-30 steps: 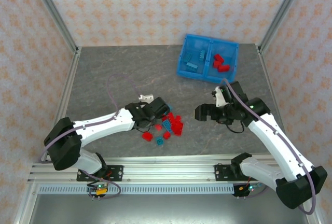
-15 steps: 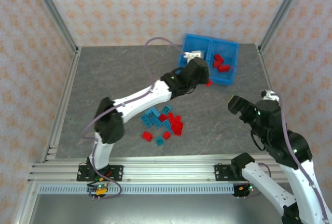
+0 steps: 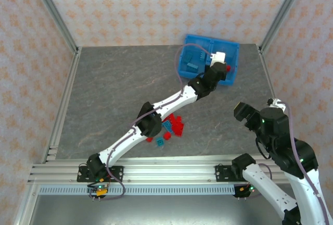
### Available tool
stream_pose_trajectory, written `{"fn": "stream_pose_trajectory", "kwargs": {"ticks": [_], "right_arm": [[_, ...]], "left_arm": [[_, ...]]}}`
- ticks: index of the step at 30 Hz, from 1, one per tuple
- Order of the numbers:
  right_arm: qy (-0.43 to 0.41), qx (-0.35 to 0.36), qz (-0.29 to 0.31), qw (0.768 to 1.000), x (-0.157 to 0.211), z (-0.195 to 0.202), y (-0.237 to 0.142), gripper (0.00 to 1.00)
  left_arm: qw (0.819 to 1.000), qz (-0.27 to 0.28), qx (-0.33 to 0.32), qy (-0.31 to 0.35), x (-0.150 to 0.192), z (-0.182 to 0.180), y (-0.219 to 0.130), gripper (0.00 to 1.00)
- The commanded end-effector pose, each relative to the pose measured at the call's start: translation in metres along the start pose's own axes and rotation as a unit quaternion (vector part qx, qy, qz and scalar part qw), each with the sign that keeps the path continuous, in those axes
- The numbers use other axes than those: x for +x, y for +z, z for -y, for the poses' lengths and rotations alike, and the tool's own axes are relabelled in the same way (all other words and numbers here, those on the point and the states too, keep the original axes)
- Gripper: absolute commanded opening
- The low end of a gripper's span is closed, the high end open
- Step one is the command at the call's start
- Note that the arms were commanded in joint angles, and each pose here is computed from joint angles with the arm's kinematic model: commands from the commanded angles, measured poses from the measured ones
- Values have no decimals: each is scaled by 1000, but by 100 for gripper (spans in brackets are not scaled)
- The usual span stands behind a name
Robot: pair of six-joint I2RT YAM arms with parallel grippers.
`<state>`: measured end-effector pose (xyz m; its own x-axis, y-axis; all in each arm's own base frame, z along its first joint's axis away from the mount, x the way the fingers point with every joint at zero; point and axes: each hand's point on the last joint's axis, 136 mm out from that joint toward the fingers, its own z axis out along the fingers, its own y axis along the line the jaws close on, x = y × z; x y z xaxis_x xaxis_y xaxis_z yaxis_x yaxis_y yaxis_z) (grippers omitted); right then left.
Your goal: Sort the legos into containers by color
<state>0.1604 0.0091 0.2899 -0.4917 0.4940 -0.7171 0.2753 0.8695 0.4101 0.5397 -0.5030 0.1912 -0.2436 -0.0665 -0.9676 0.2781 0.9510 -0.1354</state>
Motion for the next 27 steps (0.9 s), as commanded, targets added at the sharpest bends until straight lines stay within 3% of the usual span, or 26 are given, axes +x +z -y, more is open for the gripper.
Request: {"fn": "stream_pose_trajectory", "kwargs": {"ticks": [1, 4, 7, 12, 16, 20, 24, 27], "right_arm": [[-12, -2, -5, 1000, 1, 2, -7, 99], [-23, -6, -7, 1000, 1, 0, -6, 99], [-24, -14, -5, 1000, -1, -4, -7, 99], [-15, -18, -13, 1000, 3, -5, -6, 99], [-28, -34, -59, 997, 24, -12, 6, 99], [-38, 4, -150, 988, 58, -11, 35, 99], [-13, 58, -187, 981, 81, -3, 78, 99], [33, 74, -227, 971, 99, 0, 117, 99]], "left_arm": [[993, 111, -26, 29, -69, 0, -15, 27], [992, 113, -39, 44, -75, -5, -17, 64], [992, 107, -49, 54, -81, -10, -21, 76], [994, 84, -45, 54, -101, -13, -36, 84], [999, 24, -28, 29, -126, -18, -70, 85], [1000, -28, -5, 13, -153, -33, -125, 85], [996, 18, 90, -7, -163, -47, -200, 86], [988, 16, 144, 58, -147, -67, -260, 96]]}}
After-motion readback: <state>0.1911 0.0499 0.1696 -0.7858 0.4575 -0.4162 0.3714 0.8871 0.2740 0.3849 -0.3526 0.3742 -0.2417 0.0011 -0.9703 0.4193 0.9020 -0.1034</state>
